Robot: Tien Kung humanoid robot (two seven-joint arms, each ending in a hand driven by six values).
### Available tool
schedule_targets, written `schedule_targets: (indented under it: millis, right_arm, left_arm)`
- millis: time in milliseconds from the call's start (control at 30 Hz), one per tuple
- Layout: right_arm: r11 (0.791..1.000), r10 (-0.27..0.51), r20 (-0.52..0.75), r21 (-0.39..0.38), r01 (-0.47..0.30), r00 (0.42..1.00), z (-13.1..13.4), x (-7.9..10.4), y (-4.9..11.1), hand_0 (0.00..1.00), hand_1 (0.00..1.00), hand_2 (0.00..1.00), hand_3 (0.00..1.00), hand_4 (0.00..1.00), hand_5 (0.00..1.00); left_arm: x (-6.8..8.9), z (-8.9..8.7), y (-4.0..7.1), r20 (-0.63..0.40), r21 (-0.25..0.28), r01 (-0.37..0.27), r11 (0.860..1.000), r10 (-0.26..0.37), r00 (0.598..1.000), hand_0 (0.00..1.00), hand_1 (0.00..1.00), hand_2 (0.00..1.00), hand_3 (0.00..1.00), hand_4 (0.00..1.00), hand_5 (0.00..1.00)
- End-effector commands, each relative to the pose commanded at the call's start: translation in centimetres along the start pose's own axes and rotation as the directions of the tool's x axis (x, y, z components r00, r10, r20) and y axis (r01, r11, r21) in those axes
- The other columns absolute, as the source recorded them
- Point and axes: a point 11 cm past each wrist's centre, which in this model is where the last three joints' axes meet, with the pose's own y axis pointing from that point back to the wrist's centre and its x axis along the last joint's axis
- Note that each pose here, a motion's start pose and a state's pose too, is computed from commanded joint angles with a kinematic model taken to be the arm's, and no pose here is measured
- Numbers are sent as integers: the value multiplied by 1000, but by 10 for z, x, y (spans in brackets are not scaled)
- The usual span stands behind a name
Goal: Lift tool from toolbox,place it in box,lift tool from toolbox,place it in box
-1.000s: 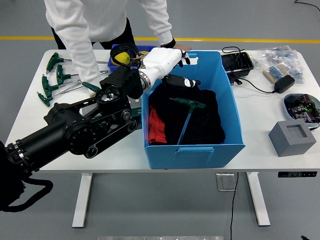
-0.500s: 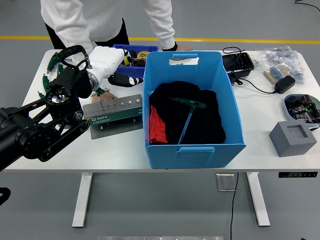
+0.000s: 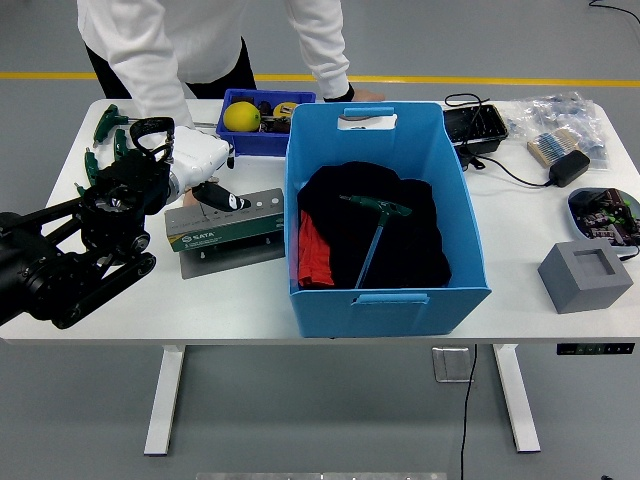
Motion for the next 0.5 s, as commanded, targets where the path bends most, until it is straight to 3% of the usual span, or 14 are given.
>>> schedule_targets:
  millis: [33, 200, 233, 400, 433, 500]
  right_arm:
    - [1000, 0, 0, 0, 0, 1000, 0, 0, 0, 670, 653, 731, 575, 774, 719]
    - [1000, -1, 0, -2, 1, 1000, 1, 0, 0, 670, 653, 731, 575, 774, 719]
    - [1000, -1, 0, -3, 1, 1000, 2, 0, 0, 670, 652, 731, 575, 772, 718]
    - [1000, -3, -2, -7, 3, 1000, 4, -1, 0, 670, 652, 731, 575, 772, 718]
    - [1000, -3, -3, -7, 3, 1000, 4, -1, 0, 669, 652, 731, 574, 771, 717]
    - [1000, -3, -3, -8, 3, 1000, 4, -1, 0, 669, 652, 731, 574, 771, 717]
  left_arm:
    - [-2, -2, 0, 3, 6, 12, 1000, -12, 1000, 752, 830, 850, 664, 898, 773]
    - [-8, -5, -1, 7, 22, 49, 999, -49, 999, 752, 830, 850, 664, 898, 773]
    - [-9, -6, -1, 7, 24, 53, 998, -53, 999, 761, 824, 830, 614, 901, 780]
    - [-12, -4, -1, 20, 23, 70, 997, -71, 997, 761, 824, 830, 614, 901, 780]
    - [-12, -4, -1, 22, 23, 73, 997, -74, 997, 759, 799, 776, 565, 898, 787]
    - [-13, -3, -1, 29, 24, 79, 997, -80, 996, 759, 799, 776, 565, 898, 787]
